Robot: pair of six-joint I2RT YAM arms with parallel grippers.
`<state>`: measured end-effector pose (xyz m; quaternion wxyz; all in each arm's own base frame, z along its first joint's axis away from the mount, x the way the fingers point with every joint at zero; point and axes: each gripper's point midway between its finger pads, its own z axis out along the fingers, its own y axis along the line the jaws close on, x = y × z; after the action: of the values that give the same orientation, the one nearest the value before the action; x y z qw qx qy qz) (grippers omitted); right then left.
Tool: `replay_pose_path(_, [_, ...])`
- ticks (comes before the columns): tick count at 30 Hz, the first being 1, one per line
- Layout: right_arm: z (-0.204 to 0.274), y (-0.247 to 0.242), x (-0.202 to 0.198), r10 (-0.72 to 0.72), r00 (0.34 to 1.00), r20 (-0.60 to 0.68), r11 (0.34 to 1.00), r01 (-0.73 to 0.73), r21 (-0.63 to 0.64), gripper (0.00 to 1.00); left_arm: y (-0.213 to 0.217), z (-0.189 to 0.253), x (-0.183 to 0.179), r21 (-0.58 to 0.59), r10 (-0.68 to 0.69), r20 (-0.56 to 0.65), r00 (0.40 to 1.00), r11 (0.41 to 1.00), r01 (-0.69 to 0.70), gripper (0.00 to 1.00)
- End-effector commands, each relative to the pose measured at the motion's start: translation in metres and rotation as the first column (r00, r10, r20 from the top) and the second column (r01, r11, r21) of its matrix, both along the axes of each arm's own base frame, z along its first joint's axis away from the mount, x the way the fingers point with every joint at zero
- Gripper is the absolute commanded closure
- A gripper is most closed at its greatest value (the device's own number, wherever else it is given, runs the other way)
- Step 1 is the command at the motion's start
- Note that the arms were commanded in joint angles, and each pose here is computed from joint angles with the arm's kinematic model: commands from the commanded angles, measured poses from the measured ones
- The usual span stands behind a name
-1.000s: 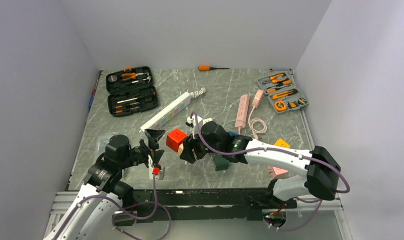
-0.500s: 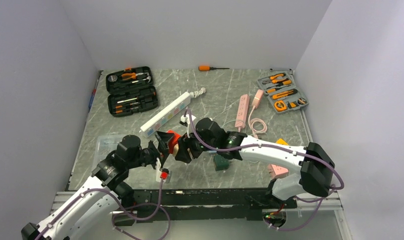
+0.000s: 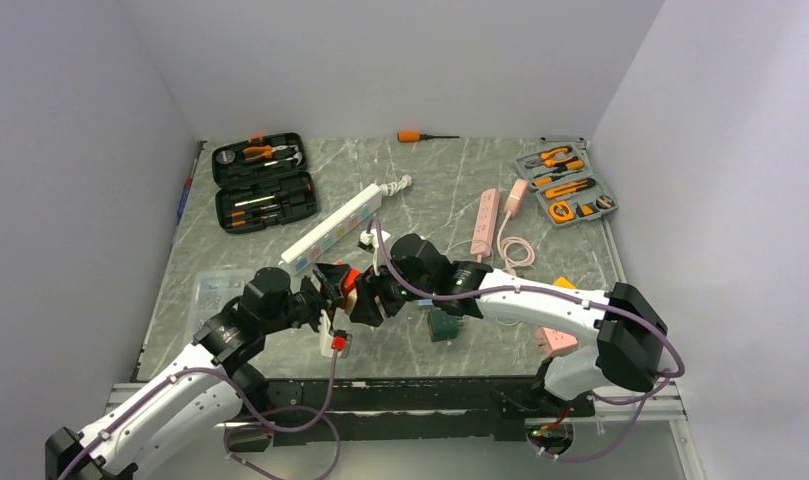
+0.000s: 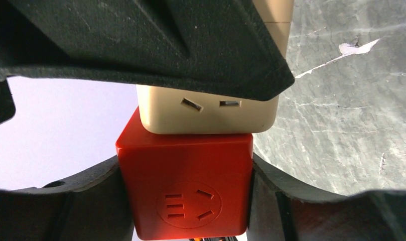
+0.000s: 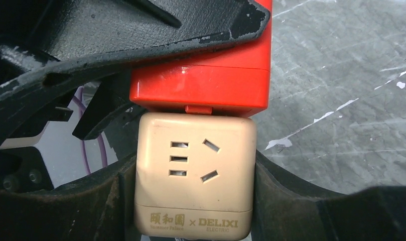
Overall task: Pull the plug off the socket
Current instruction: Remove the plug from the socket.
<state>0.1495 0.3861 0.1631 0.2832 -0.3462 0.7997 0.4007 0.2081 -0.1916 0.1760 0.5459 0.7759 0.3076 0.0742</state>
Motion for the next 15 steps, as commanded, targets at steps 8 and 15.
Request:
replay_pose_path(8, [0.0499, 0.0324, 0.0098, 0.042, 0.996, 0.078, 0.989, -0.053, 0.140, 1.00, -0.0195, 0.0126, -0.0206, -0.024, -0.087, 0.022, 0.996, 0.996, 0.088, 0.27])
replay_pose_path(15, [0.0449, 0.0249, 0.0083, 0.026, 0.997, 0.071, 0.991, -0.035, 0.131, 1.00, -0.0184, 0.0142, -0.0184, -0.029, -0.073, 0.038, 0.997, 0.997, 0.074, 0.37])
